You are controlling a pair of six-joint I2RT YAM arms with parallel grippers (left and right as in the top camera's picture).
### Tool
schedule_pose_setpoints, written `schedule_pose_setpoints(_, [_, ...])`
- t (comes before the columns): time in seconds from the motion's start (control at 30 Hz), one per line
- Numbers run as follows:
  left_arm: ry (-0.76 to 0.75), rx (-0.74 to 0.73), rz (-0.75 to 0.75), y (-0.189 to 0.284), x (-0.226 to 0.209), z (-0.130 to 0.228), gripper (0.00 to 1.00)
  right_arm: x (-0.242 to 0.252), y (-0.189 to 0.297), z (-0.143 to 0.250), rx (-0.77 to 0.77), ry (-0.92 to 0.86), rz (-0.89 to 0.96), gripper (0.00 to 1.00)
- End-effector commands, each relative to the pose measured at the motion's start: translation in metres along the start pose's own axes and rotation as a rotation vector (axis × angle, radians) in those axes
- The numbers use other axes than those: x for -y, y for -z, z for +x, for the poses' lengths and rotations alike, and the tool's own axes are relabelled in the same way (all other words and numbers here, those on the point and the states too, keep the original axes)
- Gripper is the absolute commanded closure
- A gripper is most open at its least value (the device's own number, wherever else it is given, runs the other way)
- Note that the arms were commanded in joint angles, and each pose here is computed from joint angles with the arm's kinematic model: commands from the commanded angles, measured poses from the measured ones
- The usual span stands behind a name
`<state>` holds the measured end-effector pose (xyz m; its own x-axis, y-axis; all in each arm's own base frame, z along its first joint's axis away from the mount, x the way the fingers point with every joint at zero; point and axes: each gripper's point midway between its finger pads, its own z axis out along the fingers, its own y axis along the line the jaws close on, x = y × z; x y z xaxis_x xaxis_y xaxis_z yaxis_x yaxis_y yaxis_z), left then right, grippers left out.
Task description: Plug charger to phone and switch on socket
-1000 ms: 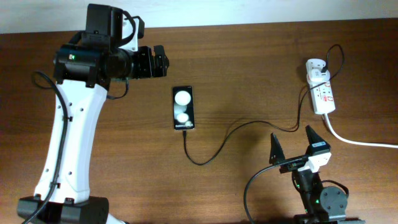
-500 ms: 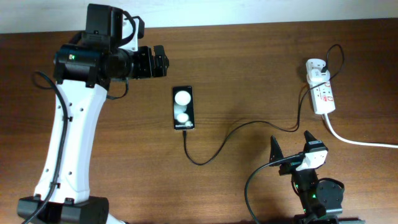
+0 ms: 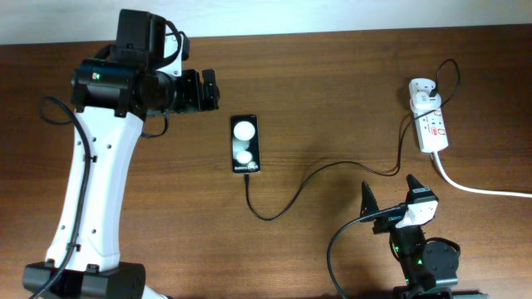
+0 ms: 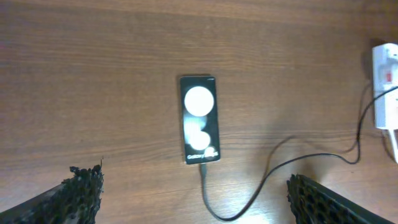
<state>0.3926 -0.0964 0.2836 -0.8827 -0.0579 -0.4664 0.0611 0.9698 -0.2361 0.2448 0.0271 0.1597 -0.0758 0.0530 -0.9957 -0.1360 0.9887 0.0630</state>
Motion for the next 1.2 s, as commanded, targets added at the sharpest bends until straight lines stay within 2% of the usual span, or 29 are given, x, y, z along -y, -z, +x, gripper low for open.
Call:
schedule_pose_setpoints(0.0, [-0.009, 0.035, -0.145, 0.004, -0.025, -0.005, 0.01, 0.001, 0.0, 0.002, -0.001, -0.003, 0.007, 0.01])
schedule_pose_setpoints(0.13, [-0.12, 0.079, -0.184, 0.022, -0.031, -0.003, 0.01, 0.001, 0.0, 0.002, -0.001, -0.003, 0.007, 0.01])
schedule_pose_setpoints(0.3, [-0.1, 0.214, -0.182, 0.032, -0.045, 0.007, 0.01, 0.001, 0.0, 0.002, -0.001, -0.003, 0.007, 0.01])
schedule_pose_setpoints(0.57, [-0.025, 0.451, -0.144, 0.027, -0.089, 0.08, 0.01, 0.001, 0.0, 0.002, -0.001, -0.003, 0.007, 0.01])
schedule_pose_setpoints(0.7, [-0.039, 0.576, -0.138, 0.02, -0.095, 0.115, 0.01, 0.001, 0.0, 0.002, -0.001, -0.003, 0.007, 0.01])
schedule_pose_setpoints(1.07, [-0.103, 0.838, -0.124, 0.008, -0.1, 0.16, 0.01, 0.001, 0.0, 0.002, -0.001, -0.003, 0.007, 0.01])
schedule_pose_setpoints(1.17, [-0.112, 0.868, -0.123, 0.001, -0.103, 0.17, 0.01, 0.001, 0.0, 0.002, -0.001, -0.003, 0.007, 0.01])
